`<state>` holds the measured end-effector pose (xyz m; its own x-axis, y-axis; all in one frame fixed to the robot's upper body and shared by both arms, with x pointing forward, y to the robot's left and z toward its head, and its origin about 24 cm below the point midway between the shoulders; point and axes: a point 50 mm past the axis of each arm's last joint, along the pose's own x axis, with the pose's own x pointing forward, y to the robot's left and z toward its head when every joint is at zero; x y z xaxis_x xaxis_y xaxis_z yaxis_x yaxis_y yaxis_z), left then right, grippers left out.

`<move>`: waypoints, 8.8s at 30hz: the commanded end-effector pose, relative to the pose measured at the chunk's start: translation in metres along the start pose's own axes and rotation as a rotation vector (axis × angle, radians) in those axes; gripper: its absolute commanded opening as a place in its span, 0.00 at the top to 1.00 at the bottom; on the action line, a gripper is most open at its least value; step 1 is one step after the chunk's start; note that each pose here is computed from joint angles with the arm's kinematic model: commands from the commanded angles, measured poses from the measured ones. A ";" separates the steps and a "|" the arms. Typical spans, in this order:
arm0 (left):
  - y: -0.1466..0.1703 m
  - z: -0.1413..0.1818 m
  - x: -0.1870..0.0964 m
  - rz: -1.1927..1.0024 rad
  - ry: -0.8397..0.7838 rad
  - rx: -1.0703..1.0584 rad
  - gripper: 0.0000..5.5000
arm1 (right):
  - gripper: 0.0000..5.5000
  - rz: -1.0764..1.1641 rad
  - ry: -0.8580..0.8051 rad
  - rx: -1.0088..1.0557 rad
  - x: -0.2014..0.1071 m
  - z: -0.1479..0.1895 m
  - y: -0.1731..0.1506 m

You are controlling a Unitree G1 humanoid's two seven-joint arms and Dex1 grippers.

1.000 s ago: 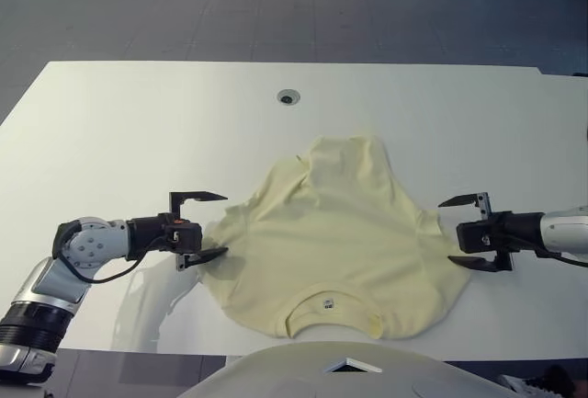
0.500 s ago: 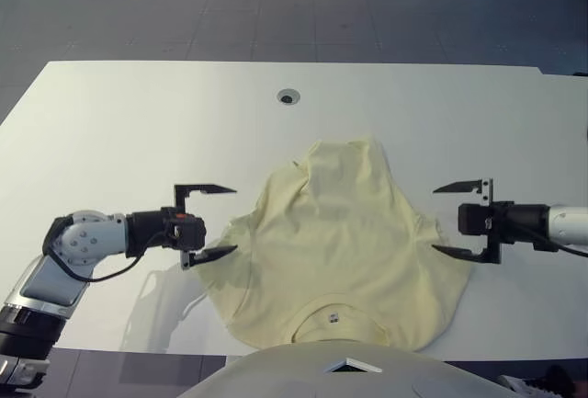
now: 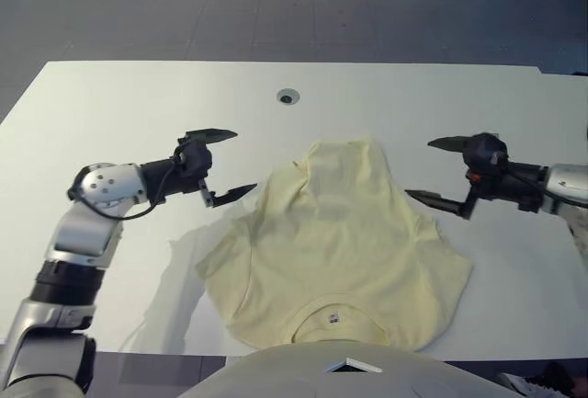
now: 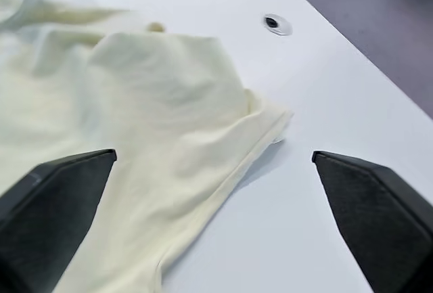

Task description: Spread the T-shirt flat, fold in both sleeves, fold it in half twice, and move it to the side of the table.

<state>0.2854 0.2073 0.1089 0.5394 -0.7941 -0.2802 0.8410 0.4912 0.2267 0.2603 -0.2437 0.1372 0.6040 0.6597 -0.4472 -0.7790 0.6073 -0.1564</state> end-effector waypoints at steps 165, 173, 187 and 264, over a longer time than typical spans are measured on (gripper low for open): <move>-0.027 -0.035 0.046 -0.476 0.132 -0.284 0.78 | 1.00 0.189 0.318 0.552 -0.015 -0.040 0.068; -0.030 -0.047 0.050 -0.474 0.221 -0.248 0.97 | 1.00 0.197 0.317 0.530 -0.015 -0.040 0.070; -0.022 -0.037 0.056 -0.431 0.125 -0.166 0.54 | 1.00 0.200 0.332 0.518 -0.016 -0.044 0.074; 0.031 0.012 0.046 -0.333 0.063 0.154 1.00 | 1.00 0.003 0.101 0.322 -0.019 0.004 0.026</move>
<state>0.3296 0.1745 0.0953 0.1963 -0.8904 -0.4106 0.9758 0.1360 0.1715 0.2202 -0.2378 0.1351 0.5314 0.6245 -0.5725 -0.6804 0.7171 0.1507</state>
